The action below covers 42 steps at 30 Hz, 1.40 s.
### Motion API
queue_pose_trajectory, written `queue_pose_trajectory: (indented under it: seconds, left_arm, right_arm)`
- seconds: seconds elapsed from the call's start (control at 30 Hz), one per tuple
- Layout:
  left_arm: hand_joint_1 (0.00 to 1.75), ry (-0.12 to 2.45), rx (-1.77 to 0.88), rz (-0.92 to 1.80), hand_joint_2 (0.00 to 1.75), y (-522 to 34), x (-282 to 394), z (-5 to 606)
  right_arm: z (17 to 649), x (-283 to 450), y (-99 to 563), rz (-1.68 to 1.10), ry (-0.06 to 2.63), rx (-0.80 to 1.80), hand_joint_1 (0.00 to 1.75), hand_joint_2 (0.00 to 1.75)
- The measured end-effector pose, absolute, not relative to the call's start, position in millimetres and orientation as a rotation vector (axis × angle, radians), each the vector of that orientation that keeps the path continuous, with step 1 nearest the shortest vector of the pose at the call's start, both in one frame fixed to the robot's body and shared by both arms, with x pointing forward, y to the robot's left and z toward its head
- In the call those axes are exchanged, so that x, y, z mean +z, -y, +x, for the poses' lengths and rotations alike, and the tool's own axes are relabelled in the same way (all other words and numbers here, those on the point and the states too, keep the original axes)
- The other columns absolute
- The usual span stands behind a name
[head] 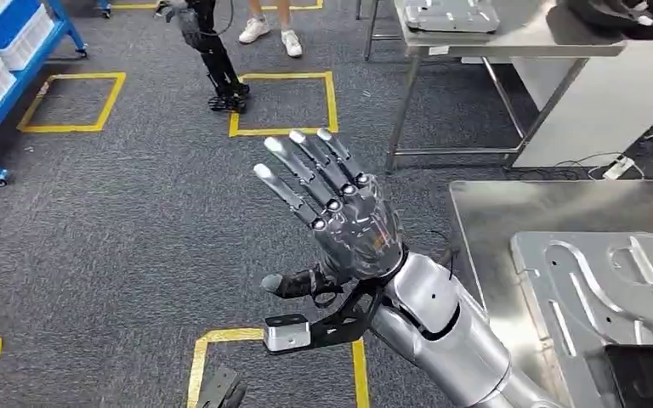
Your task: Take the parts from the cabinet and place them on the table.
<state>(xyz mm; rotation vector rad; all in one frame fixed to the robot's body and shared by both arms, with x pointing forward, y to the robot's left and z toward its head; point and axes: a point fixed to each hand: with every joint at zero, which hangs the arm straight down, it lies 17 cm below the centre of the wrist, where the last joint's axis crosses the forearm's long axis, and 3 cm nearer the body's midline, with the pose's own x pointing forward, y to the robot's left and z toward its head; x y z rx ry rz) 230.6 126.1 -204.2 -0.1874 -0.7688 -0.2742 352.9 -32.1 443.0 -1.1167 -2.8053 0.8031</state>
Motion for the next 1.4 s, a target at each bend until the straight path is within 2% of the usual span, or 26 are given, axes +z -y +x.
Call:
queue_pose_trajectory:
  seconds: [1.4]
  left_arm:
    - [0.00, 0.777, -0.206, -0.139, 0.00, -163.7, -212.2, 225.0]
  right_arm:
    - [349.5, 429.7, 30.3, -1.019, 2.806, 0.738, 0.00, 0.00]
